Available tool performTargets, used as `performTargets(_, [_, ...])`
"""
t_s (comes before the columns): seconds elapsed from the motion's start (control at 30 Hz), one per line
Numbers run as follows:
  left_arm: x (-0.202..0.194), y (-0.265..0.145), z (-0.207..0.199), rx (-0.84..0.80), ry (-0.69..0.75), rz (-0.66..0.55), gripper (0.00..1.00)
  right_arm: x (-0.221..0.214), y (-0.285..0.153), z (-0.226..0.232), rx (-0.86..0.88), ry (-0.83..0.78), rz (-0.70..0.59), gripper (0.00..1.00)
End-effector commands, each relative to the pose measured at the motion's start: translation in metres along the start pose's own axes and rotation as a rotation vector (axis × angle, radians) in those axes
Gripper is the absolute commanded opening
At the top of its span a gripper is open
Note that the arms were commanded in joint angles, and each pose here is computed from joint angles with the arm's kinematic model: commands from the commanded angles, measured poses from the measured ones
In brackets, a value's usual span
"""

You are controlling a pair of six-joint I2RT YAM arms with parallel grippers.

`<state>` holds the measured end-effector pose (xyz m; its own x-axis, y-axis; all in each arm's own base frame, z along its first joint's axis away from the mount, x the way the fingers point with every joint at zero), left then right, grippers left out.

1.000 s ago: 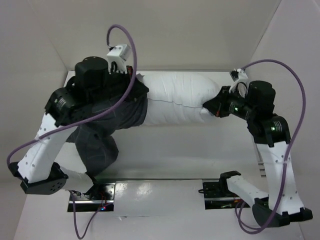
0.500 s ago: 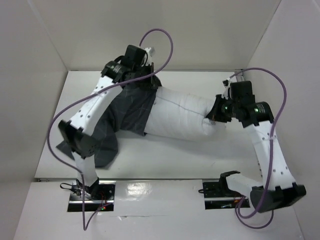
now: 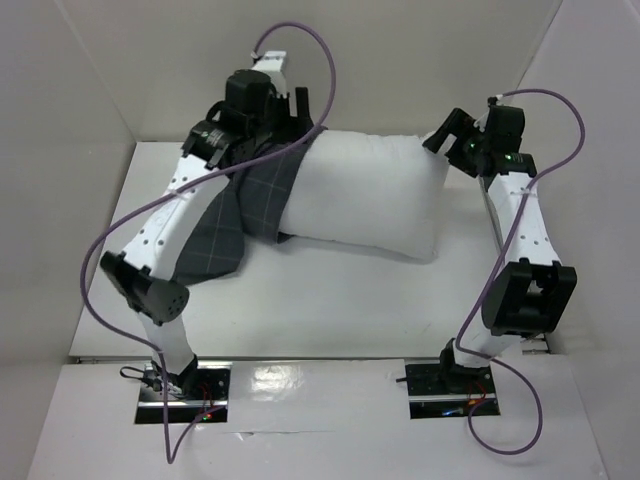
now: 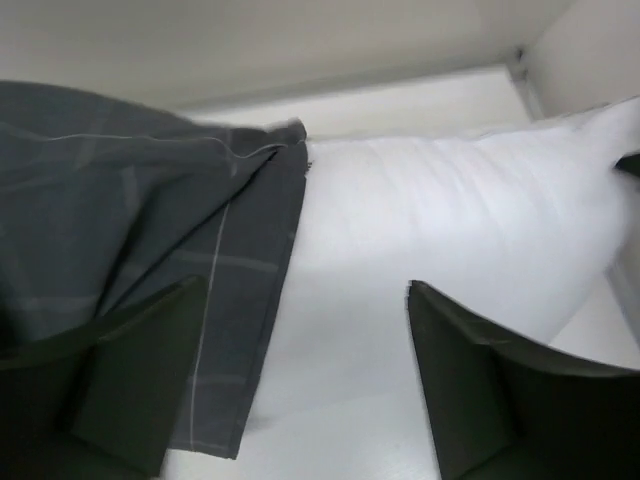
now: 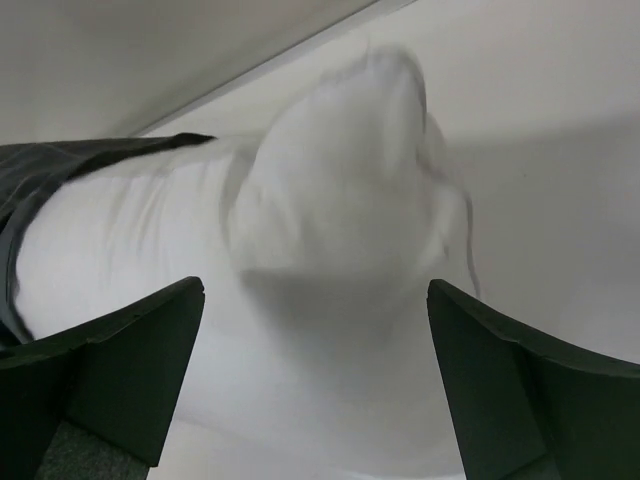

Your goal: Put the pillow into the pillowcase

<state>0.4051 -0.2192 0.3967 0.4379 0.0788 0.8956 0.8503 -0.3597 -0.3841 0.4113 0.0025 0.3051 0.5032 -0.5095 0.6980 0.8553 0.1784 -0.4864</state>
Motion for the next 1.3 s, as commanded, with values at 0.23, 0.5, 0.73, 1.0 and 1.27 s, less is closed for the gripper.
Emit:
performTargets(0.23, [-0.036, 0.014, 0.036, 0.234, 0.096, 0.097, 0.95, -0.01, 0.006, -0.028, -0.073, -0.02, -0.045, 1.0])
performTargets(0.5, [-0.068, 0.063, 0.049, 0.431, 0.147, 0.147, 0.97, -0.016, 0.045, -0.045, -0.105, -0.023, 0.043, 1.0])
performTargets(0.73, [-0.085, 0.09, 0.055, 0.472, 0.175, 0.174, 0.97, -0.018, 0.049, -0.049, -0.12, -0.02, 0.049, 1.0])
performTargets(1.0, [-0.105, 0.119, 0.071, 0.528, 0.194, 0.24, 0.9, -0.009, 0.06, -0.066, -0.163, -0.001, 0.038, 1.0])
performTargets(1.27, [-0.094, 0.125, 0.076, 0.436, 0.137, 0.213, 0.0, -0.013, 0.112, -0.087, -0.114, 0.026, 0.134, 1.0])
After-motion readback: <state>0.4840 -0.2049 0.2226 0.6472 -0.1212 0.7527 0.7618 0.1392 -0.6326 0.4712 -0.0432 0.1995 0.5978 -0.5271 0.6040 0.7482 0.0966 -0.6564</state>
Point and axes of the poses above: each gripper's point midway between its finger pads, its own y axis out along the fingers, its own z axis along the line the jaws close on, x = y × z, the point moved 6 cm from there along -y, back along the fingers
